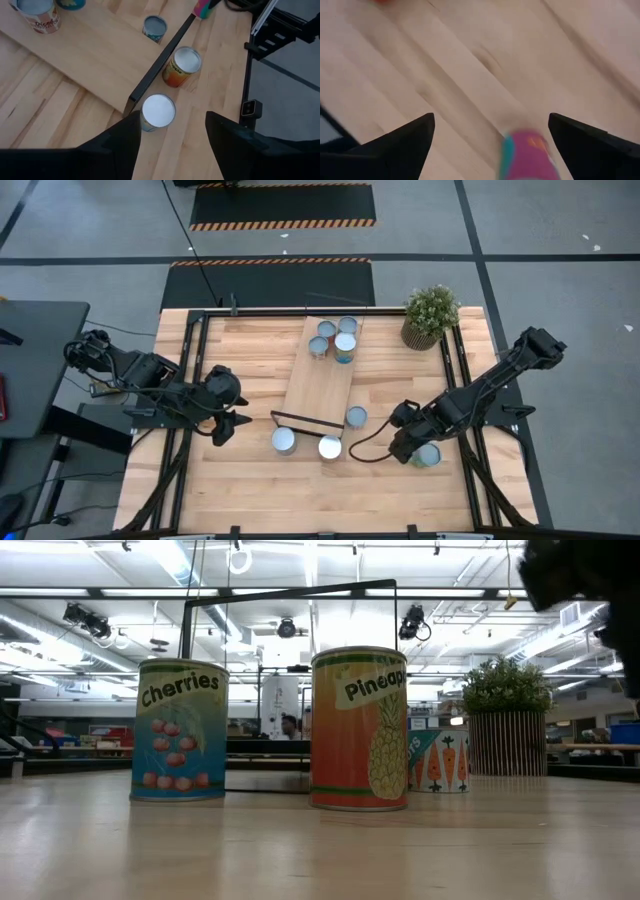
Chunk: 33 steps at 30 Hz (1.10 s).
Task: Pick and place cans onto a shelf
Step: Put the orange can on the shelf
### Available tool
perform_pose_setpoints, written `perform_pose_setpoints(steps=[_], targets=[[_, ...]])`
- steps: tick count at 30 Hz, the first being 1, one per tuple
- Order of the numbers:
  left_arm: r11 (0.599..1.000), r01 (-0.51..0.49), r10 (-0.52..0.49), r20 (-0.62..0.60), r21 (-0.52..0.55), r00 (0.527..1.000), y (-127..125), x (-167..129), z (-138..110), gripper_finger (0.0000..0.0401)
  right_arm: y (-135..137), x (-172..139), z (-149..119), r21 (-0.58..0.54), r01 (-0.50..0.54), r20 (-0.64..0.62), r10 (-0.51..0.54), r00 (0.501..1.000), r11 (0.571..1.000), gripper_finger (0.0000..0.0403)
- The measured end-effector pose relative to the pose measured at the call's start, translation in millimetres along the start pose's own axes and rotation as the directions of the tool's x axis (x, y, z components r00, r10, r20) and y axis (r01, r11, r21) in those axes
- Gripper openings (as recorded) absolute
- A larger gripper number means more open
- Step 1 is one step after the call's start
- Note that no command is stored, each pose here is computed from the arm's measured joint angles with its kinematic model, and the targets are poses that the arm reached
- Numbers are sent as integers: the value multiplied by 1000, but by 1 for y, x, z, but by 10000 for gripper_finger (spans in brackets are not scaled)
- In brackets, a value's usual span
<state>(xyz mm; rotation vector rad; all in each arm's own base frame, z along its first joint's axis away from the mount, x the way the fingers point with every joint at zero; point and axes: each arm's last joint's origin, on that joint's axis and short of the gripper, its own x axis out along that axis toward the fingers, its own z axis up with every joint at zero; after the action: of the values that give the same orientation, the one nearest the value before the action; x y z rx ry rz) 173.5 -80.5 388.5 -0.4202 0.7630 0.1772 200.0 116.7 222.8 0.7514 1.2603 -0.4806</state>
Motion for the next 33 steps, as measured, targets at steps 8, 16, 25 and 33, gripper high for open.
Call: perform_pose_setpoints(steps=[8,16,25,33], targets=[[1000,0,0,0,26,1000,0,0,0,226,7,0,30,-179,-1,157,30,987,984,399],[1000,9,-10,8,23,1000,-1,0,1,227,0,4,55,-163,10,165,18,986,987,399],[998,62,-62,61,-2,996,-6,-1,6,227,8,13,76,-265,-42,105,73,992,963,392],[996,91,-89,91,-15,992,-9,-1,9,227,56,-24,52,-372,-24,170,93,981,928,365]])
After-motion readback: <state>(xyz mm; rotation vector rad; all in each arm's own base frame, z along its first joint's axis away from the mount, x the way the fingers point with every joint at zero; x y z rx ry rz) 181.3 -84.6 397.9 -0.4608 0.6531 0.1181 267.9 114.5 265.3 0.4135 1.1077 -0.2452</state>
